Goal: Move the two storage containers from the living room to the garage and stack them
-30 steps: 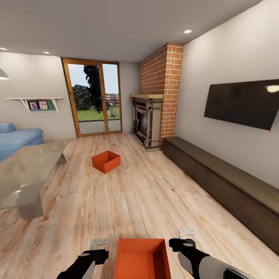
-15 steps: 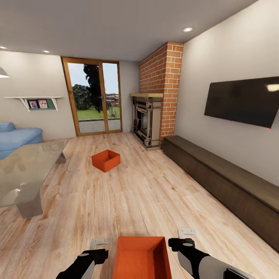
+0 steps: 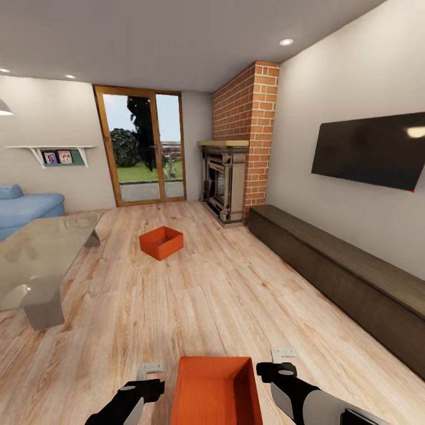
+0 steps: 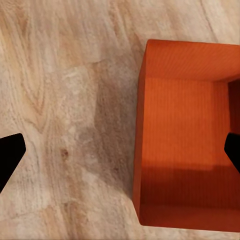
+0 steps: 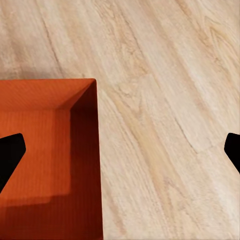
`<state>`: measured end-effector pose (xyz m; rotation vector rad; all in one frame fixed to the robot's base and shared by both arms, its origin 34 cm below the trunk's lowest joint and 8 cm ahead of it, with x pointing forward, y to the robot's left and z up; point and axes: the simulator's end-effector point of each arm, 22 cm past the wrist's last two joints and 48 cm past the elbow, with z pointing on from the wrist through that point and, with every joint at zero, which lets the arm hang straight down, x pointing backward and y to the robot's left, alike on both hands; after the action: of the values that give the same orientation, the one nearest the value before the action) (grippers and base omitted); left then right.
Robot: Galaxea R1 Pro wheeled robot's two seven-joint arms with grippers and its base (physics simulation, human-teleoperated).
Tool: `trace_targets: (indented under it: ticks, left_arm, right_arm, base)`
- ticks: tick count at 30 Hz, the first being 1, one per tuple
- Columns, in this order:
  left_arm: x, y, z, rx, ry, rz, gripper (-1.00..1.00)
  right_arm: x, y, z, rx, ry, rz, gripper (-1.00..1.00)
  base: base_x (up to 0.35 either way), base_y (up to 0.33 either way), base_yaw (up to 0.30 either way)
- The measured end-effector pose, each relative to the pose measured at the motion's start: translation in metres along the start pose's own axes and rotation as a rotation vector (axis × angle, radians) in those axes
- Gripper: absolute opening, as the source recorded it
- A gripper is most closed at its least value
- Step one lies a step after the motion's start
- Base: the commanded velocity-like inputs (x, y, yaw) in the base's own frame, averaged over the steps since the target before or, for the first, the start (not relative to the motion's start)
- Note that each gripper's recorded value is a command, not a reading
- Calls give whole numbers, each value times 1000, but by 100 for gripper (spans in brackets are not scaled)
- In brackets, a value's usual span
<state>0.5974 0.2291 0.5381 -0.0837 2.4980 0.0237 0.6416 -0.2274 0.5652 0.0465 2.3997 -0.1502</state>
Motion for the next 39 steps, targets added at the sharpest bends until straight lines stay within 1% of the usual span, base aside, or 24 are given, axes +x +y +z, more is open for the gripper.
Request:
trace_targets:
  ticks: [9,39]
  left_arm:
    - [14,0,14,0,6,0,100]
    - [78,0,66,-1,51,3,100]
  right_arm:
    - [17,2,12,6,11,3,100]
    - [85,6,61,10,52,-2,100]
  base:
    - [0,0,0]
    - [0,0,0]
